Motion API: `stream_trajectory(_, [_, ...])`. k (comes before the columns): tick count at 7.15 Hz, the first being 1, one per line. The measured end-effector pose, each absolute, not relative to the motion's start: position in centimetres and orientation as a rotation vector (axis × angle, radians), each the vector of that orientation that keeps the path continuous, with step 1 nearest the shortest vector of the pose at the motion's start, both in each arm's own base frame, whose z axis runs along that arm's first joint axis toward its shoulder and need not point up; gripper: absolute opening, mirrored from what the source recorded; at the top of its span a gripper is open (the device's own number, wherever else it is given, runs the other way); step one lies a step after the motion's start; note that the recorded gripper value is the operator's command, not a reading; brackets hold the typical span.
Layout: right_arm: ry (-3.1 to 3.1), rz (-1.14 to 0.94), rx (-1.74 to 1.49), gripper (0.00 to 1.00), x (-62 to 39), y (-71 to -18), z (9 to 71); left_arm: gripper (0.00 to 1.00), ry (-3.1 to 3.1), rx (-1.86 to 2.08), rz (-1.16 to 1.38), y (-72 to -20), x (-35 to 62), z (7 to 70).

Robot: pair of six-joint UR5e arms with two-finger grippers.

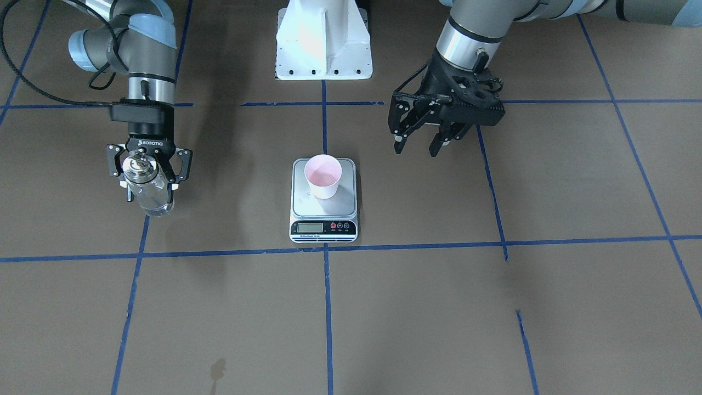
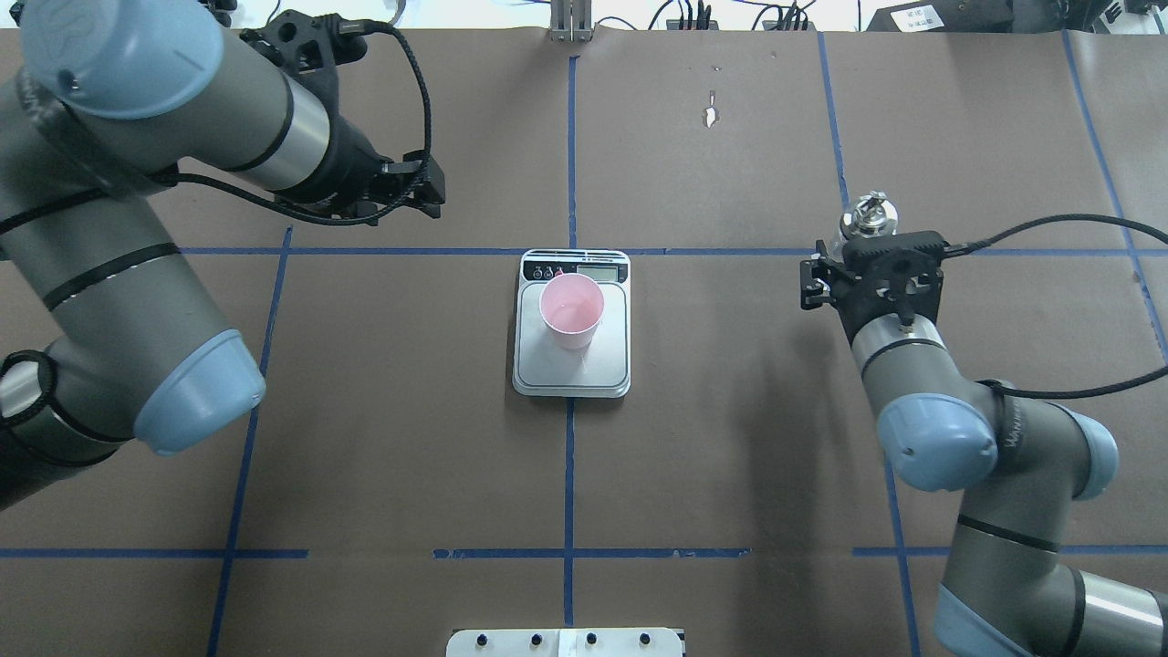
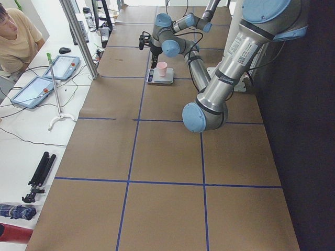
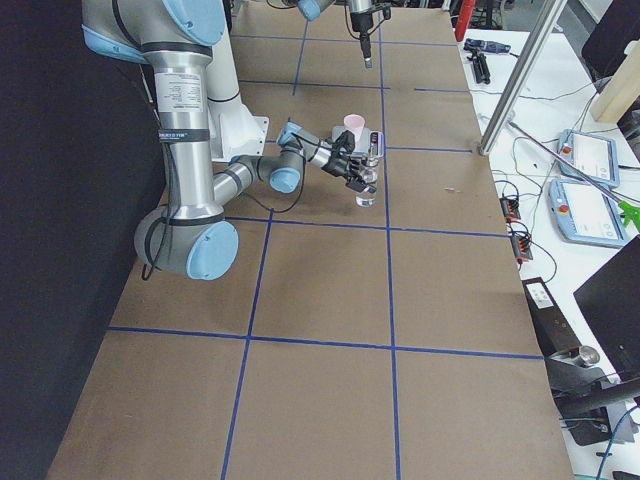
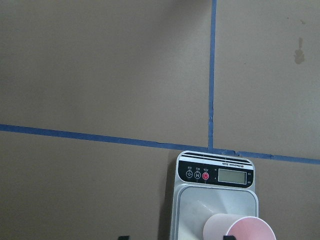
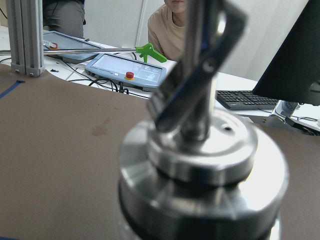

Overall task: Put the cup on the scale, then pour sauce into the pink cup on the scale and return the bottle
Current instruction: 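Lift the glass bottle with the right gripper and raise it, then carry the glass bottle with the right gripper over the pink cup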

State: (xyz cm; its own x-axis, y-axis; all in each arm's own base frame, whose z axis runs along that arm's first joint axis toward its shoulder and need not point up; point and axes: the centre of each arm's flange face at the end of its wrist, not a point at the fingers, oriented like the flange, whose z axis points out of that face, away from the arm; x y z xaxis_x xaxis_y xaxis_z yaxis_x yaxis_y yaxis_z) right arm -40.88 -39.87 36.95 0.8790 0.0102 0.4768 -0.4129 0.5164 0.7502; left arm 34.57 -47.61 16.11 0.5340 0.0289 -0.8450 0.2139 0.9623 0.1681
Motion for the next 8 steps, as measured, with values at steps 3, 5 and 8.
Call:
stream_trajectory(3, [-0.253,0.164,0.957,0.00,-45.8,-40.3,29.3,0.72,0.934,0.342,0.022,-48.1,28.8,21.0])
stream_trajectory(5, [-0.154,0.080,0.942,0.00,-48.5,-38.9,26.7,0.73,0.891,0.371,0.070,-48.9,25.6,23.5])
stream_trajectory(8, [-0.079,-0.031,0.956,0.00,-50.4,-38.4,25.0,0.73,0.881,0.367,0.079,-49.2,25.3,24.2])
